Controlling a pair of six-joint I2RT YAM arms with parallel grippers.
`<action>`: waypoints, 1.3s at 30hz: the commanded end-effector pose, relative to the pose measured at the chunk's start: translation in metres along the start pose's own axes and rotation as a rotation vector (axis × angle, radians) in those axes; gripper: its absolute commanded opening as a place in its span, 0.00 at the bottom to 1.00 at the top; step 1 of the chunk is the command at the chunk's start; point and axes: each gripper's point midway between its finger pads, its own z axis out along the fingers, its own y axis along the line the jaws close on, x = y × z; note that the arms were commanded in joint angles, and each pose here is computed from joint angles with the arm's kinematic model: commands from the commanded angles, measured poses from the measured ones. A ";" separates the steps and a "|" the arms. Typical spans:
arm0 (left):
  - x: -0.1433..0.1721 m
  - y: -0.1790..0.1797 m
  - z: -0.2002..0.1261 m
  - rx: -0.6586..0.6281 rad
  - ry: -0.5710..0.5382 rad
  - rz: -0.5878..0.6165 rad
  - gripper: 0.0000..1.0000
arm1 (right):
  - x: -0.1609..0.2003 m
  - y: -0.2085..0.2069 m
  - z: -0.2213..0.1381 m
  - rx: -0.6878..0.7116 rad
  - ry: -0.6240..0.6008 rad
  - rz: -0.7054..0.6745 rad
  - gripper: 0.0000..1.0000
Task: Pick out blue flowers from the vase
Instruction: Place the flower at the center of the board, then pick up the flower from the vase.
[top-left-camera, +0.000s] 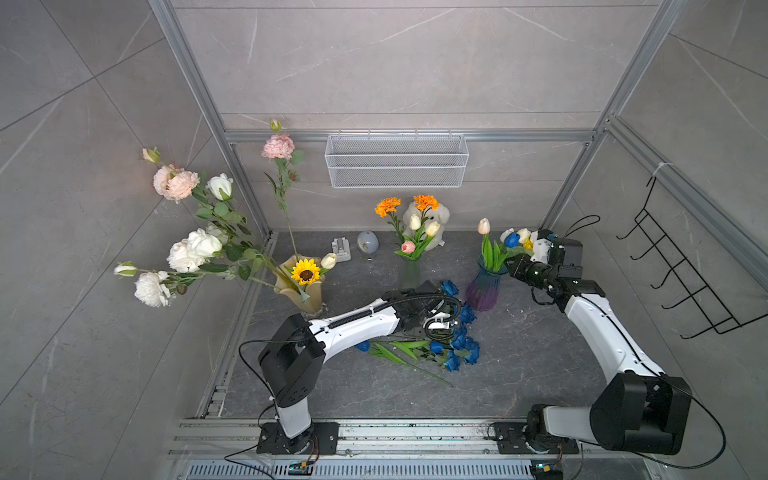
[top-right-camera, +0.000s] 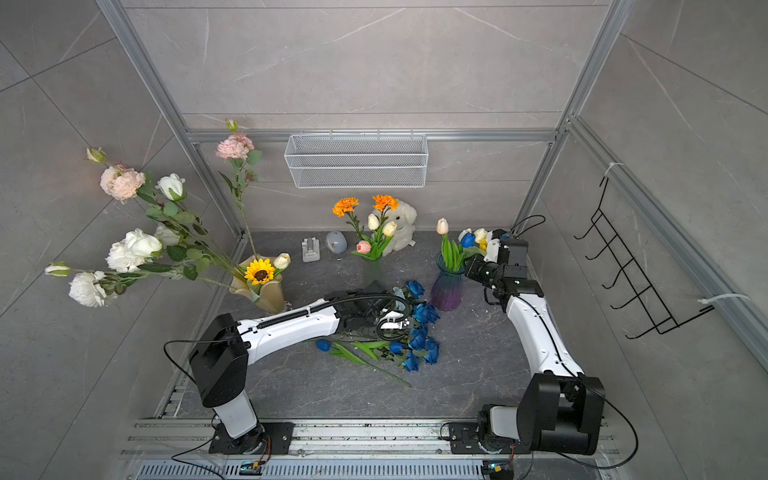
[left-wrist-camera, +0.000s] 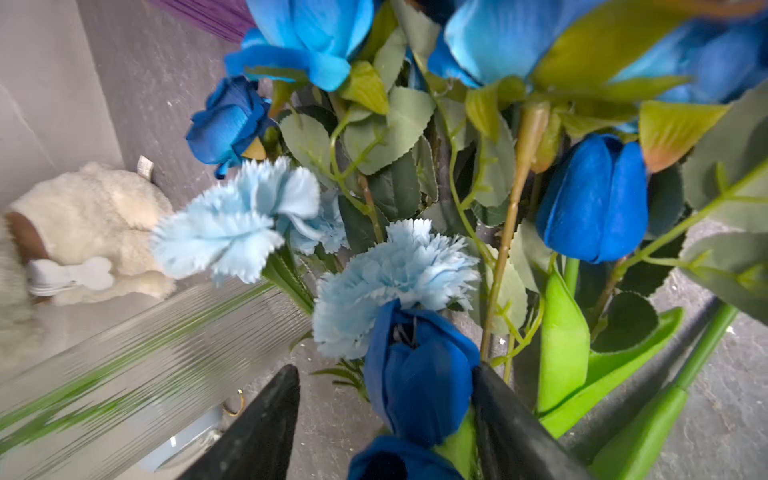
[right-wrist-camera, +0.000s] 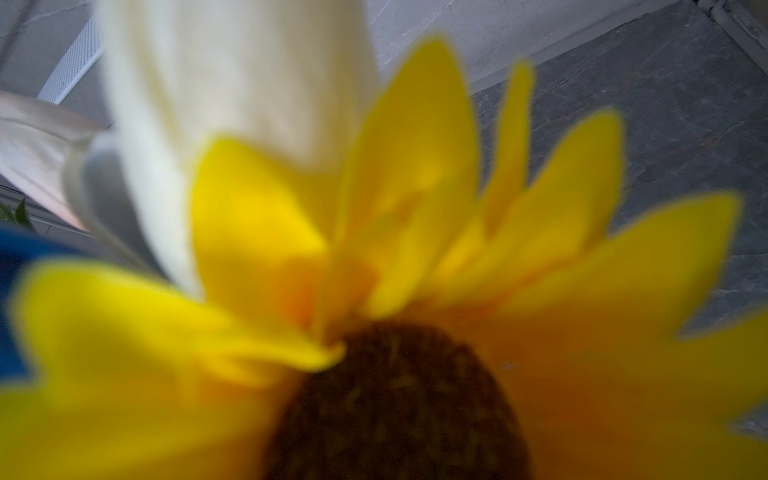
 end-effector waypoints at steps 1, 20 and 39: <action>-0.026 0.033 -0.046 -0.091 -0.128 -0.054 0.72 | -0.005 0.012 -0.009 -0.050 -0.029 -0.002 0.25; -0.077 0.104 -0.112 -0.224 -0.425 -0.318 0.78 | -0.013 0.020 -0.016 -0.095 -0.095 0.067 0.43; -0.175 0.212 -0.078 -0.413 -0.762 -0.466 0.77 | 0.012 0.011 -0.008 -0.136 -0.094 0.118 0.20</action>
